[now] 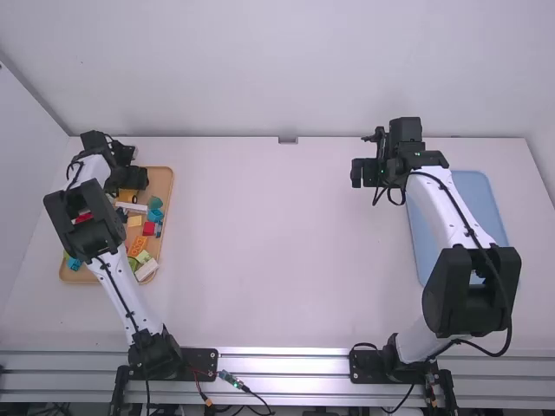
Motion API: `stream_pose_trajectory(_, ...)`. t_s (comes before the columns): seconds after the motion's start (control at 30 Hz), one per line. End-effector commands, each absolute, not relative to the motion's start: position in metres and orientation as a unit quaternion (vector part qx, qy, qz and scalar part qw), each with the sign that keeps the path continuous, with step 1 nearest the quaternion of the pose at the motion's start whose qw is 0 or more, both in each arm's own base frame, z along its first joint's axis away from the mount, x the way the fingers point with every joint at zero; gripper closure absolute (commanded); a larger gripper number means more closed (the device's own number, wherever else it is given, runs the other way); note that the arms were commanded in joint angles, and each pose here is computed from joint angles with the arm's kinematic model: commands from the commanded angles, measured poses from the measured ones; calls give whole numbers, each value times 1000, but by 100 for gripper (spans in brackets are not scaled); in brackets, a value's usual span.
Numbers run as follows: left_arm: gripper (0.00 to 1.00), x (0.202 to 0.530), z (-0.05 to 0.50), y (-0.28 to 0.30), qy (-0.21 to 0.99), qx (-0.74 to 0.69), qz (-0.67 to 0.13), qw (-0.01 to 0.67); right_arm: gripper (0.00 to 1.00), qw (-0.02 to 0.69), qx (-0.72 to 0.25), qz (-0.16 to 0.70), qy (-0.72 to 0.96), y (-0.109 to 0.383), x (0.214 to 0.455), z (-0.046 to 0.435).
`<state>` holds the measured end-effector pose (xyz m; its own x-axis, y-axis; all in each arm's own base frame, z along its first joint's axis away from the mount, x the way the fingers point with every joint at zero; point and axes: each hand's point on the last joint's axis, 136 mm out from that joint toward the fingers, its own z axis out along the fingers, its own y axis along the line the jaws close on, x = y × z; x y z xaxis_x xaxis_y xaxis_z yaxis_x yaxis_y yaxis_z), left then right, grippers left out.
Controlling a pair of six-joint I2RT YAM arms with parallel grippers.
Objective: Assemble lego blocks to make yellow taxi
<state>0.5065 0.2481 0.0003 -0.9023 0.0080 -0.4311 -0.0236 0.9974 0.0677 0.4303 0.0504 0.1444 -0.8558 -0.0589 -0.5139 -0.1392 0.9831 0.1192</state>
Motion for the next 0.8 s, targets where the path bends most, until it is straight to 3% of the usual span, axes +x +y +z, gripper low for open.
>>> stream_pose_trajectory(0.0,20,487,-21,253,982,-18,49,179,1,270,-51,78,958,51,435,151)
stream_pose_trajectory(0.47,17,475,-24,260,985,-45,70,150,1,270,-51,78,958,51,435,151)
stream_pose_trajectory(0.77,34,470,-26,257,987,-46,65,139,1,271,-51,78,958,51,435,151)
